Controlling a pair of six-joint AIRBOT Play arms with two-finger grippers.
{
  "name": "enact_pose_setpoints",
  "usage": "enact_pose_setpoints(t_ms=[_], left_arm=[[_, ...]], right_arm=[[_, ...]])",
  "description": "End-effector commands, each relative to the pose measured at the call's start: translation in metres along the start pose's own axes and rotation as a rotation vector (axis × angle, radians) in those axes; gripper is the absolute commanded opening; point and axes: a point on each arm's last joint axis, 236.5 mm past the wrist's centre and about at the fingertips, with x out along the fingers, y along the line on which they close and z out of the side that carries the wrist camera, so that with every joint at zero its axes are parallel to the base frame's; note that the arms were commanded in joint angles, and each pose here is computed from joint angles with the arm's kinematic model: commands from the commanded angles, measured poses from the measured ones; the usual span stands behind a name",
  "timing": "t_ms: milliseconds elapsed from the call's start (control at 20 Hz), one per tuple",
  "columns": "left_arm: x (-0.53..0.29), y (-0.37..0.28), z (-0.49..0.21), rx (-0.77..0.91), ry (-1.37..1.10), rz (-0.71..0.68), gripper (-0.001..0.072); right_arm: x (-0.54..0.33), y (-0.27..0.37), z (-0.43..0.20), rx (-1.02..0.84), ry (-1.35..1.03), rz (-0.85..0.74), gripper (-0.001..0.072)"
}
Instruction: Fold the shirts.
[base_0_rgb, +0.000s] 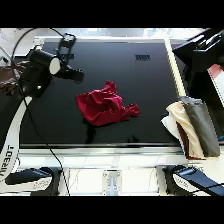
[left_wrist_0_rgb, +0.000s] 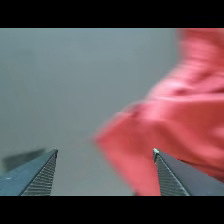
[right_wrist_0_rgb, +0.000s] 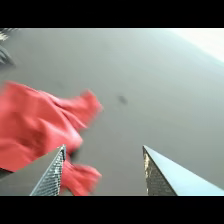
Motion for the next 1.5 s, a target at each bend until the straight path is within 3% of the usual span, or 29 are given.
enact_pose_setpoints(t_ms=[0, 250, 550, 650, 700, 950, 1250, 1350, 1400, 1450], left_arm=[[0.025, 0.071, -0.027, -0.228, 0.057, 0.157, 0.0714], [0.105, 0.035, -0.094, -0.457, 0.299, -0.047, 0.0710], [0.158, 0.009, -0.085, -0.257, 0.224, -0.167, 0.0690], [0.166, -0.007, -0.090, -0.182, 0.233, -0.245, 0.0558], [0.169, -0.012, -0.091, -0.148, 0.231, -0.275, 0.0536], [0.184, -0.005, -0.114, -0.137, 0.290, -0.296, 0.0535], [0.183, -0.031, -0.125, -0.091, 0.316, -0.463, 0.0516], [0.189, -0.038, -0.129, -0.112, 0.327, -0.485, 0.0464], [0.191, -0.039, -0.129, -0.118, 0.326, -0.487, 0.0316], [0.191, -0.039, -0.128, -0.120, 0.321, -0.485, 0.0052]], right_arm=[[0.030, -0.039, -0.043, 0.062, 0.171, -0.140, 0.0551], [0.171, 0.012, -0.108, 0.200, 0.383, 0.136, 0.0551], [0.293, 0.052, -0.161, 0.368, 0.503, 0.327, 0.0551], [0.309, 0.058, -0.174, 0.391, 0.532, 0.347, 0.0551], [0.313, 0.058, -0.177, 0.394, 0.538, 0.348, 0.0551], [0.312, 0.059, -0.169, 0.398, 0.518, 0.357, 0.0551], [0.308, 0.056, -0.143, 0.397, 0.456, 0.365, 0.0552], [0.307, 0.059, -0.137, 0.406, 0.439, 0.379, 0.0552], [0.307, 0.060, -0.136, 0.409, 0.437, 0.384, 0.0552], [0.307, 0.060, -0.136, 0.410, 0.438, 0.384, 0.0552]])
